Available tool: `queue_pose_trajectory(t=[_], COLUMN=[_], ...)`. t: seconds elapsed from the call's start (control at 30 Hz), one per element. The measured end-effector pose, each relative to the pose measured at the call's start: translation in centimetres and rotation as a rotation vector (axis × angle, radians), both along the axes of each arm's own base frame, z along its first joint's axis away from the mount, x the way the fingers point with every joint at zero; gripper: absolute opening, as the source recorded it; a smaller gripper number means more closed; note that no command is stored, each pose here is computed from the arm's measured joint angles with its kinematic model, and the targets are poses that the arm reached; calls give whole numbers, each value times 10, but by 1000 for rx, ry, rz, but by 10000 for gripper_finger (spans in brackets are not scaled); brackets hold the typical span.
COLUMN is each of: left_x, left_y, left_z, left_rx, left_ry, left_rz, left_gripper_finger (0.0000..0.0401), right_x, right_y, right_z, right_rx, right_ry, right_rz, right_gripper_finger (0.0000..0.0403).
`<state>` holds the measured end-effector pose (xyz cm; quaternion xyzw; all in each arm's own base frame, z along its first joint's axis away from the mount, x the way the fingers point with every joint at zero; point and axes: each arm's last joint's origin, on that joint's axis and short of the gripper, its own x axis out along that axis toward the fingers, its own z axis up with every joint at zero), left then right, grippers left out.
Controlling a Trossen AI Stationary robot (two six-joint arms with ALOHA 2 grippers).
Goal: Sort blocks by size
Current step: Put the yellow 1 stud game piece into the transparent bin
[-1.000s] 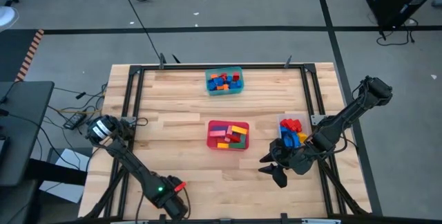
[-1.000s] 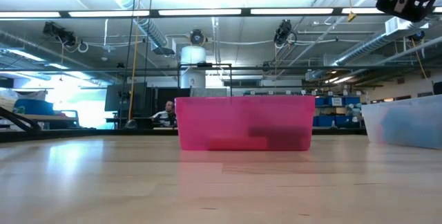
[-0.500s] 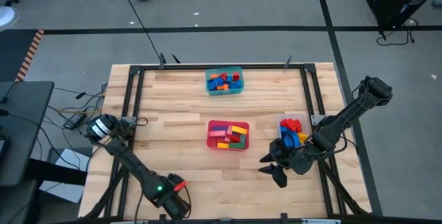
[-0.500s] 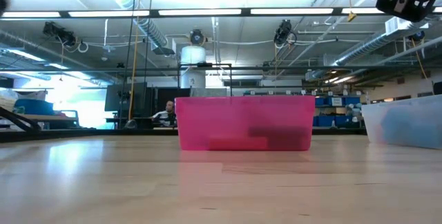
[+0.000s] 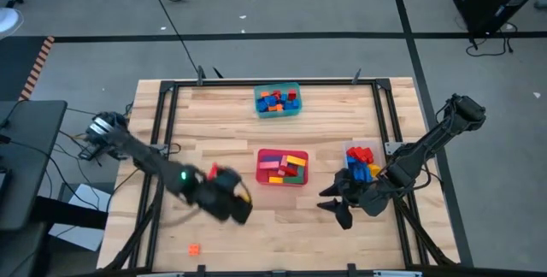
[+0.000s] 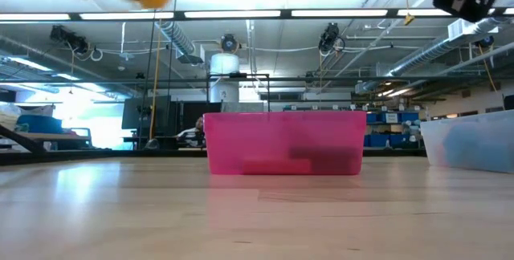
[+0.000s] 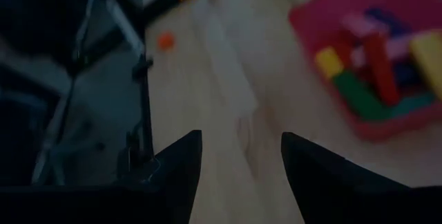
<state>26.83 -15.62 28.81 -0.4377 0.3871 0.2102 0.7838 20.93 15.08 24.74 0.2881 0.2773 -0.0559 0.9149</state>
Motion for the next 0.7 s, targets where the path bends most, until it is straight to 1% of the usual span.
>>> queue_pose_trajectory(t=[0.1,0.17,0.33,0.43,0.6,0.7], left_x=[9,19,46,56,63,64], left_y=[28,45,95,121,143,151], left_z=[16,24,39,49,66,67], left_rx=[28,33,-53,-92,-155,-165], left_ry=[-86,-145,-311,-431,-609,-631], left_rz=[6,-14,-55,-109,-245,-294], left_gripper_finger=[143,143,143,143,143,143], right_x=[4,8,19,24,30,34], right_y=[-2,-5,-13,-17,-23,-28], right_z=[5,9,20,26,34,40], right_rx=[-38,-97,-284,-377,-533,-618], right_ry=[-79,-131,-234,-283,-332,-367], right_rz=[-77,-89,-54,-50,-38,-41], right_gripper_finger=[213,213,213,214,228,246])
